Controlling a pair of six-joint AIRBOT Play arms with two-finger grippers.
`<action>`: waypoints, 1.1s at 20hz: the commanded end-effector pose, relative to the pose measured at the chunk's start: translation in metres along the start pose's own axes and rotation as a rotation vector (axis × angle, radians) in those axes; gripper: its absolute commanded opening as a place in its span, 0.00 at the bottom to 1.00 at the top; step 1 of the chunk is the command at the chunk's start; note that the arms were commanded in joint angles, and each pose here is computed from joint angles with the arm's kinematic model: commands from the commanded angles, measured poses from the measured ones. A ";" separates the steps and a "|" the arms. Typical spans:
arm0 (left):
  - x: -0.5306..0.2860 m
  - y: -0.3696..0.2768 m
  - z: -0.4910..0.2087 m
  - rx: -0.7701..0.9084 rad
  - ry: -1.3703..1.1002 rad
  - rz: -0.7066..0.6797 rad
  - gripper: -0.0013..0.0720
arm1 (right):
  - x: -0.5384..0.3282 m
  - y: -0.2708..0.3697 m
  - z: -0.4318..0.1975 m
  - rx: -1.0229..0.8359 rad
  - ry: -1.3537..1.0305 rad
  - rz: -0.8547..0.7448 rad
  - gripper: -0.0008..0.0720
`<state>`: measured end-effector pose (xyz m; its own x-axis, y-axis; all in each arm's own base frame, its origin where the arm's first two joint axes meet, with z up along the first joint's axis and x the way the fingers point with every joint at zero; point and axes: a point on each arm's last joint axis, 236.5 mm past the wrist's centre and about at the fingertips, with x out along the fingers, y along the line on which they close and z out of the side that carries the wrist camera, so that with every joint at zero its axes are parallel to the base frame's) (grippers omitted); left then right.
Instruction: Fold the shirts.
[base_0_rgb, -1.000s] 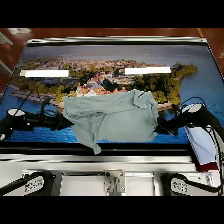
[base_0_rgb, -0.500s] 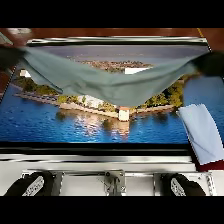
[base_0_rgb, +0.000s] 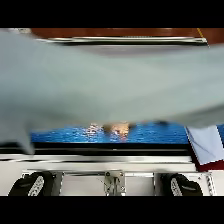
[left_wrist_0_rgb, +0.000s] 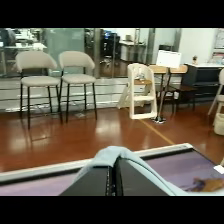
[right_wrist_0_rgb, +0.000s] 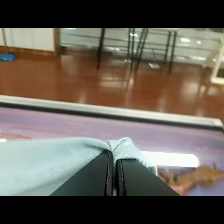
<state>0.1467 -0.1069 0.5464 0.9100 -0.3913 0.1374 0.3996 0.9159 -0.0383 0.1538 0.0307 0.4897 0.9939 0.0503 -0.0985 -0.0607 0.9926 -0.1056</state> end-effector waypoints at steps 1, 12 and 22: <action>-0.042 0.006 -0.039 -0.015 0.159 0.136 0.07 | -0.037 0.003 -0.044 0.053 0.158 -0.036 0.10; 0.034 0.099 -0.232 -0.221 0.712 0.187 0.07 | 0.084 0.005 -0.213 0.241 0.878 0.127 0.10; 0.183 0.213 -0.455 -0.481 0.820 0.185 0.07 | 0.370 0.058 -0.397 0.310 0.858 0.204 0.10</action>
<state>0.3930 -0.0301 0.1553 0.6476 -0.3381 -0.6829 0.0957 0.9252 -0.3673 0.4000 0.0411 0.0919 0.4005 0.2612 -0.8783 -0.0804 0.9648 0.2503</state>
